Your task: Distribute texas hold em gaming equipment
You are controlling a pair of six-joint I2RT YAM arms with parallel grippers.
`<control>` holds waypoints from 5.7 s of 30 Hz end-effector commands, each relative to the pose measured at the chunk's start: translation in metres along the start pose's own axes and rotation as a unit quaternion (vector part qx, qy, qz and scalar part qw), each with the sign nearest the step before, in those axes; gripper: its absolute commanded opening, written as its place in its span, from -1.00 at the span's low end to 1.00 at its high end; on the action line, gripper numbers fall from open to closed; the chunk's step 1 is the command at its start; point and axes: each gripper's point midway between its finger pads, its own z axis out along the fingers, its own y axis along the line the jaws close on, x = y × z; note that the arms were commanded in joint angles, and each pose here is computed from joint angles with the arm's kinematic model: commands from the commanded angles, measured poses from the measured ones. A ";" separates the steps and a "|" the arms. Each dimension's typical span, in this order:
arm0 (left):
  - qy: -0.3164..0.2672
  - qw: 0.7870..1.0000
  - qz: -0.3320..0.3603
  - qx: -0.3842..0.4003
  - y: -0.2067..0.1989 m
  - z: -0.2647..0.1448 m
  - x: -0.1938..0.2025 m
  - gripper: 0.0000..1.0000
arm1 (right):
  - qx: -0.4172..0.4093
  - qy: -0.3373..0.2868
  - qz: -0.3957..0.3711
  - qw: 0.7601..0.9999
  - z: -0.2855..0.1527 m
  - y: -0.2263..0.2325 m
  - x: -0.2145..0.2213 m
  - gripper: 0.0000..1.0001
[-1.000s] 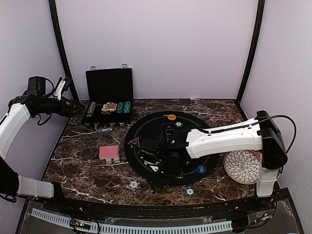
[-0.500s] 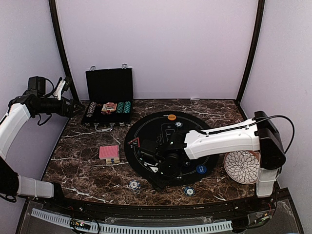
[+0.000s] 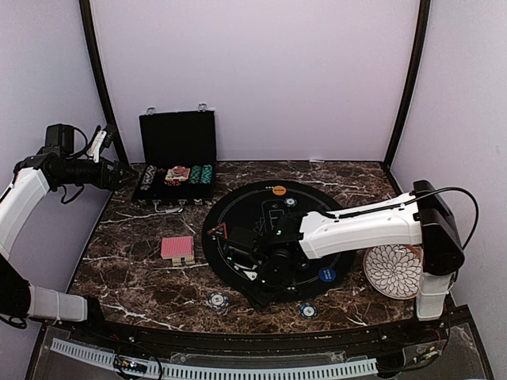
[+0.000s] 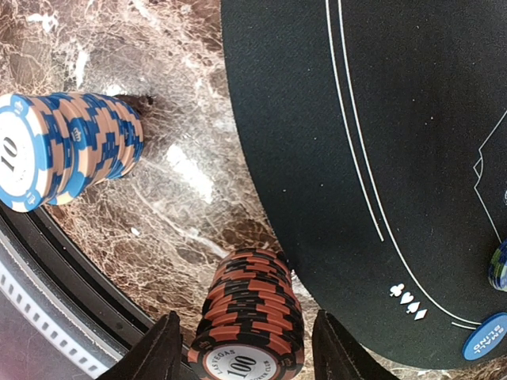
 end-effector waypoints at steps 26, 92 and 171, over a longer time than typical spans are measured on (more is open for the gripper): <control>-0.004 1.000 0.004 0.005 -0.005 -0.006 -0.001 0.97 | 0.022 -0.012 -0.002 1.000 -0.016 -0.004 -0.003 -0.59; -0.002 1.000 -0.001 0.006 -0.005 -0.006 -0.001 0.98 | 0.124 -0.191 0.185 0.956 -0.066 -0.248 -0.199 0.25; -0.004 1.000 0.005 0.005 -0.008 -0.009 -0.001 0.98 | 0.024 0.021 -0.020 0.999 0.017 -0.009 0.006 -0.22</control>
